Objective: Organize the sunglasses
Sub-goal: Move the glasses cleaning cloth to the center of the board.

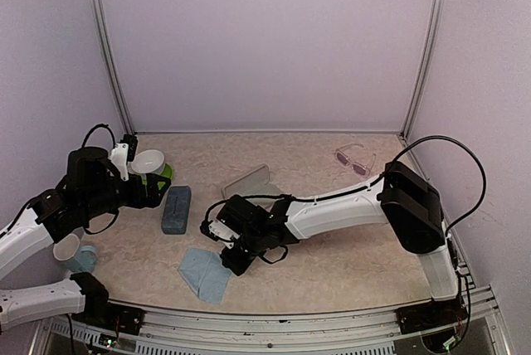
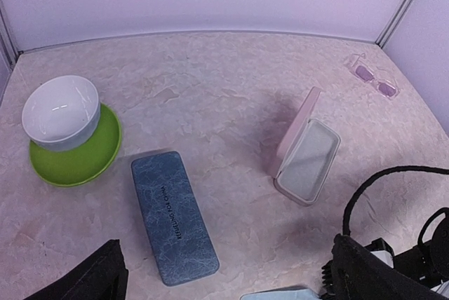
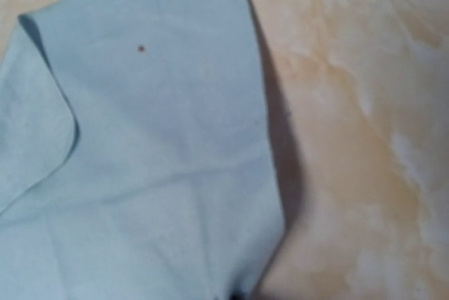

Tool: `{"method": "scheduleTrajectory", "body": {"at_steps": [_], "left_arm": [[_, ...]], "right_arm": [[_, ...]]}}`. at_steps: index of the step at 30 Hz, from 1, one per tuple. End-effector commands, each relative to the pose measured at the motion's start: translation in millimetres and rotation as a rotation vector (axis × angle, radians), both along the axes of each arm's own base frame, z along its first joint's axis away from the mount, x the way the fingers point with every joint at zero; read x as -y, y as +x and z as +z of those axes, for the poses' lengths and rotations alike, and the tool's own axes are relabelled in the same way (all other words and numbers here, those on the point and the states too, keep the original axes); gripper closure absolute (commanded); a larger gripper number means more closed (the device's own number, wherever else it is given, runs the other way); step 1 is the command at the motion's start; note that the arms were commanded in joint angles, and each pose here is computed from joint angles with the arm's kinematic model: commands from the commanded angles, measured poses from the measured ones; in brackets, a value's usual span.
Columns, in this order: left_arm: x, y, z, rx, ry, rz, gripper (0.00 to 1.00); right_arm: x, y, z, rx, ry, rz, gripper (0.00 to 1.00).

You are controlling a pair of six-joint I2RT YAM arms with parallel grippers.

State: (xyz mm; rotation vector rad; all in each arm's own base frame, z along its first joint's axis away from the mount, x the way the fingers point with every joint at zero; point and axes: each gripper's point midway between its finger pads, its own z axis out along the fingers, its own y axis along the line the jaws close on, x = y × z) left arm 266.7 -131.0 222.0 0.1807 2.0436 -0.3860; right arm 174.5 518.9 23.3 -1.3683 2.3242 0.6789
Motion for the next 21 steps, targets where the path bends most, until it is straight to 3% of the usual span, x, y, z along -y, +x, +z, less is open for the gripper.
{"method": "scheduleTrajectory", "body": {"at_steps": [1, 13, 21], "left_arm": [[-5.0, 2.5, 0.1, 0.019, 0.009, 0.023, 0.01], [7.1, -3.0, -4.5, 0.004, 0.001, -0.032, 0.01], [42.9, -11.6, -27.3, -0.080, -0.029, -0.205, 0.04]], "right_arm": [[21.9, -7.1, -6.2, 0.012, -0.057, -0.021, 1.00], [99.9, -3.8, -11.7, 0.059, -0.162, -0.069, 1.00], [142.6, 17.0, -9.9, 0.081, -0.195, -0.106, 1.00]]}}
